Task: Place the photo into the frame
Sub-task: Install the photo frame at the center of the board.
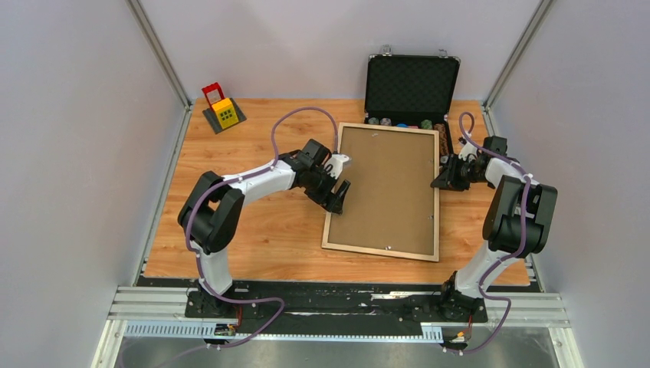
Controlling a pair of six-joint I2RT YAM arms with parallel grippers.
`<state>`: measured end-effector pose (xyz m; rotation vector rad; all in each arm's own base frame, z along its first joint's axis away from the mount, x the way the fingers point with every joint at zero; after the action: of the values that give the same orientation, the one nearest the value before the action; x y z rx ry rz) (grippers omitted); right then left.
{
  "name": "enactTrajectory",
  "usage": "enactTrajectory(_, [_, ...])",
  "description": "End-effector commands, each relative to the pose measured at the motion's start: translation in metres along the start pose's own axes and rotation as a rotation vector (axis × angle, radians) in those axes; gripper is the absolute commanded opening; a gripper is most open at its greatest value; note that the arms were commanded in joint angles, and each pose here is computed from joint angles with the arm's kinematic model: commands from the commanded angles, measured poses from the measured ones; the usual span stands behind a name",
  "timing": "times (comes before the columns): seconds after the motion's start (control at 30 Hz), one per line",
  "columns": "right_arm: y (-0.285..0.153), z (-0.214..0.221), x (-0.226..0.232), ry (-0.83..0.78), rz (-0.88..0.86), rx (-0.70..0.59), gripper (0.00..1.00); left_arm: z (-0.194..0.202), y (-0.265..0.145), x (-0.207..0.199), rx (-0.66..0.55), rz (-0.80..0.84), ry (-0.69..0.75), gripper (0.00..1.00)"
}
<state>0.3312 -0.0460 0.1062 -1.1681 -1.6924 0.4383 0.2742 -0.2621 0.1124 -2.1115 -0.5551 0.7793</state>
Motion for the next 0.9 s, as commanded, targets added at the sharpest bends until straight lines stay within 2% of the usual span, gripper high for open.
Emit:
enactTrajectory(0.0, [-0.001, -0.008, -0.001, -0.037, -0.046, -0.046, 0.0, -0.011, -0.011, -0.006, -0.057, -0.006, 0.042, 0.88])
enactTrajectory(0.67, [-0.001, -0.008, -0.001, -0.04, -0.05, -0.048, 0.0, -0.011, 0.003, -0.008, -0.04, -0.087, -0.001, 0.84])
enactTrajectory(0.87, [0.0, -0.007, -0.001, -0.038, -0.055, -0.044, 0.0, -0.021, 0.008, -0.003, -0.057, -0.111, 0.006, 0.78])
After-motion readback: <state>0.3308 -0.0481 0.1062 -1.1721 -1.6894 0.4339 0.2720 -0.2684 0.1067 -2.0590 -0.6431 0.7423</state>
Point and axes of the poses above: each gripper's point midway between its finger pads, its own y axis out along the fingers, its own x axis along the line the jaws close on, z = x × y, the point moved 7 cm from there along -y, back along the fingers, and after that the axes turned 1 degree about y, right-handed, at the moved point
